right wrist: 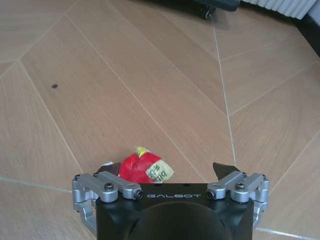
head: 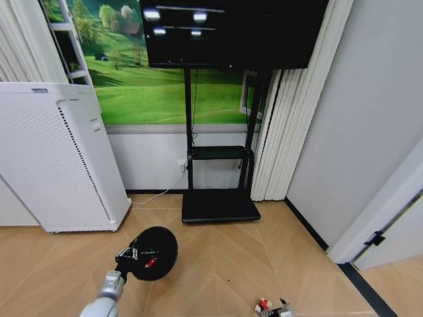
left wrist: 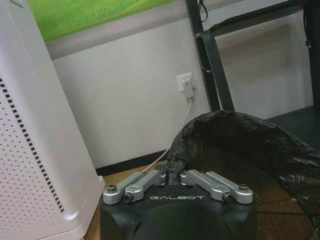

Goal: Pick up the trash bin and place the garbage on the floor into it.

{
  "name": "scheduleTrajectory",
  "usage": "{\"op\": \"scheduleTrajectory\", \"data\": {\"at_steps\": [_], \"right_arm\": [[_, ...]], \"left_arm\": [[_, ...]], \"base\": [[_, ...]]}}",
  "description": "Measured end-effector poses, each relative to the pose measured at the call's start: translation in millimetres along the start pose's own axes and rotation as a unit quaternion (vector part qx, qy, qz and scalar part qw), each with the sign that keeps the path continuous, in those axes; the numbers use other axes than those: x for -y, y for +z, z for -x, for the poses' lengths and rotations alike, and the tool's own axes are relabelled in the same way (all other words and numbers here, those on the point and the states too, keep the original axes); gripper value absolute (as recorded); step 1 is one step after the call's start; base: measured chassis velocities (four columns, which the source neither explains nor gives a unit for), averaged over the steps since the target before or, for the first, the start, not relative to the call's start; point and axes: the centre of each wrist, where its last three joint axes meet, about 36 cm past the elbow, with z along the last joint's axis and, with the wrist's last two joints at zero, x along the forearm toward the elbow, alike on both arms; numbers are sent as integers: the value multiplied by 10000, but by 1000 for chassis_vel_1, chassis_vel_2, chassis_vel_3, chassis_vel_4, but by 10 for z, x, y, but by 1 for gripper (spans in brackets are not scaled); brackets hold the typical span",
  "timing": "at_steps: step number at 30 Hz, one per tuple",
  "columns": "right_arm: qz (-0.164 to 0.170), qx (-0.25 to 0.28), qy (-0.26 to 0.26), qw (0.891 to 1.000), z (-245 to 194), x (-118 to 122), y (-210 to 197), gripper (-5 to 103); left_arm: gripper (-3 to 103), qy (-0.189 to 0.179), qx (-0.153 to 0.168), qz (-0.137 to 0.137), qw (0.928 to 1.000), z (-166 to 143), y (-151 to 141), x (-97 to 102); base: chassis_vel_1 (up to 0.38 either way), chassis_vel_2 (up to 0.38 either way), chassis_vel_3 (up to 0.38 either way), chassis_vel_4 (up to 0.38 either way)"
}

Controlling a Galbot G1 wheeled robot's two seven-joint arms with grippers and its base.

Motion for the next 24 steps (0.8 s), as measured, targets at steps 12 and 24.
{"op": "scheduleTrajectory", "data": {"at_steps": [12, 24], "right_arm": [[95, -253, 13, 9996, 213, -156, 216, 100], [114, -152, 21, 9998, 274, -171, 142, 100]], "left_arm": [[7, 89, -75, 65, 9999, -8, 61, 96], [7, 116, -109, 79, 9998, -15, 89, 122]], "base": [[0, 0, 0, 0], [0, 0, 0, 0]]}}
